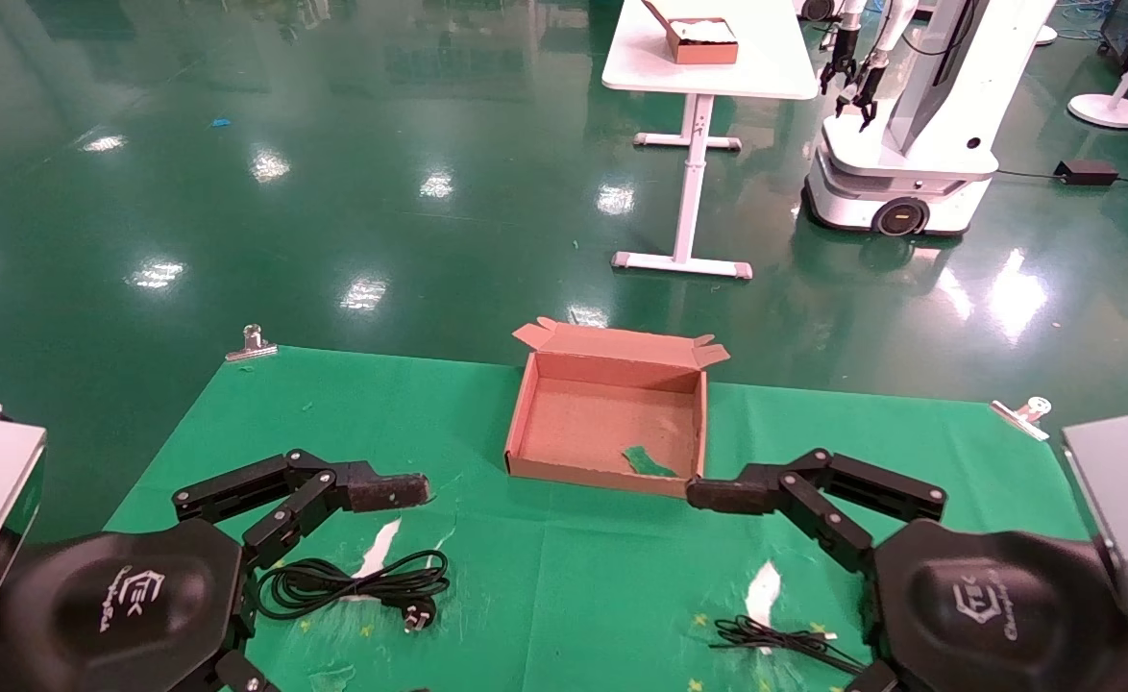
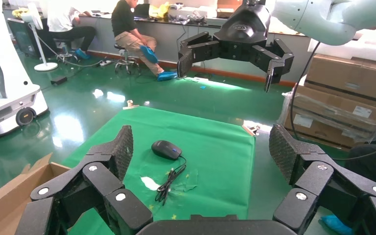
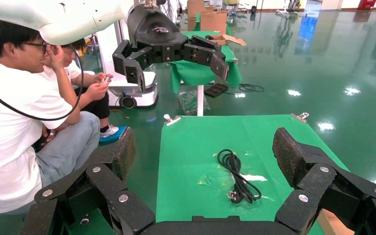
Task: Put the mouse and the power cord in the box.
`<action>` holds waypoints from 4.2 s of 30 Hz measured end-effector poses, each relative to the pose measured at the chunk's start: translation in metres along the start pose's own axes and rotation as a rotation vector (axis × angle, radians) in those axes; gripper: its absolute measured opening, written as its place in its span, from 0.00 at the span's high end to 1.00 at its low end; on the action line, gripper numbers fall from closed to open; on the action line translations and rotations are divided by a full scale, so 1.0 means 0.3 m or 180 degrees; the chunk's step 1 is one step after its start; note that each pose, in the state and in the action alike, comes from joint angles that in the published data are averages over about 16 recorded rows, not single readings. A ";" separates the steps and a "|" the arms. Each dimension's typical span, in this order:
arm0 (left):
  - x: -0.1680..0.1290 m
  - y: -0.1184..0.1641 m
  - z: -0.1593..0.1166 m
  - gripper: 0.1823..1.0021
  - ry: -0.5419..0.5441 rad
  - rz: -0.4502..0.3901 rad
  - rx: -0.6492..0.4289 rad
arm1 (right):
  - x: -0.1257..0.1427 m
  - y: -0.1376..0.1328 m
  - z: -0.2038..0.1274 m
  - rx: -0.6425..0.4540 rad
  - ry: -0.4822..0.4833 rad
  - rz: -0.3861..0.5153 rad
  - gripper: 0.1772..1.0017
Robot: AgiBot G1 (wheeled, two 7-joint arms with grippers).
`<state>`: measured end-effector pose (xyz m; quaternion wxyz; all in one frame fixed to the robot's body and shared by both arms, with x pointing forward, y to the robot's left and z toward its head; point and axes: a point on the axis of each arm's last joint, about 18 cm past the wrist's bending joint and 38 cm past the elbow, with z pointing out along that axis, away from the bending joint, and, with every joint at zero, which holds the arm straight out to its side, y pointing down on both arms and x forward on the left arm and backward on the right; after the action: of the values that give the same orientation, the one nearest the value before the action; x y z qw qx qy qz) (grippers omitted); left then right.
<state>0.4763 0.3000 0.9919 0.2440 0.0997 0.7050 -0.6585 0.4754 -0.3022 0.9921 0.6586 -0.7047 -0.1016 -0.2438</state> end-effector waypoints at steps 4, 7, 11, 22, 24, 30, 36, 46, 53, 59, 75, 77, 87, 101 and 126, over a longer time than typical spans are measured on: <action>0.000 0.000 0.000 0.00 0.0000 0.0000 0.0000 | 0.000 0.000 0.000 0.0000 0.0000 0.0000 0.00; 0.000 0.000 0.000 0.00 0.0000 0.0000 0.0000 | 0.000 0.000 0.000 0.0000 0.0000 0.0000 0.00; 0.000 0.000 0.000 0.00 0.0000 0.0000 0.0000 | 0.000 0.000 0.000 0.0000 0.0000 0.0000 0.00; 0.000 0.000 0.000 0.00 0.0000 0.0000 0.0000 | 0.000 0.000 0.000 0.0000 0.0000 0.0000 0.00; 0.000 0.000 0.000 0.00 0.0000 0.0000 0.0000 | 0.000 0.000 0.000 0.0000 0.0000 0.0000 0.00; 0.000 0.000 0.000 0.00 0.0000 0.0000 0.0000 | 0.000 0.000 0.000 0.0000 0.0000 0.0000 0.00; 0.000 0.000 0.000 0.00 0.0000 0.0000 0.0000 | -0.001 0.004 -0.001 -0.0027 -0.0002 -0.0003 0.00; -0.007 0.096 0.025 0.00 0.0061 0.0062 -0.0689 | -0.007 0.090 -0.024 -0.0595 0.0019 0.0019 0.00; -0.069 0.243 0.051 0.00 0.0058 0.0191 -0.1817 | -0.002 0.194 -0.055 -0.1220 0.0087 0.0137 0.00; -0.145 0.307 0.056 0.00 -0.0047 0.0342 -0.2551 | 0.006 0.258 -0.065 -0.1511 0.0150 0.0275 0.00; -0.260 0.393 0.096 0.00 -0.0297 0.0437 -0.3254 | 0.012 0.298 -0.052 -0.1619 0.0180 0.0358 0.00; -0.287 0.416 0.115 0.00 -0.0373 0.0445 -0.3394 | 0.012 0.296 -0.051 -0.1621 0.0185 0.0359 0.00; -0.418 0.521 0.231 0.00 -0.0749 0.0528 -0.3991 | 0.013 0.284 -0.054 -0.1617 0.0212 0.0372 0.00; -0.494 0.588 0.280 0.00 -0.0995 0.0643 -0.4286 | 0.012 0.282 -0.057 -0.1656 0.0206 0.0354 0.00; -0.504 0.608 0.273 0.00 -0.1062 0.0538 -0.4275 | 0.075 0.364 -0.069 -0.2464 0.0104 0.0312 0.00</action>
<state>0.7081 0.2680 0.9021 0.4082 -0.1207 0.9025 -0.0653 0.5411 -0.3387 0.9071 0.3564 -0.9010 0.0421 -0.2436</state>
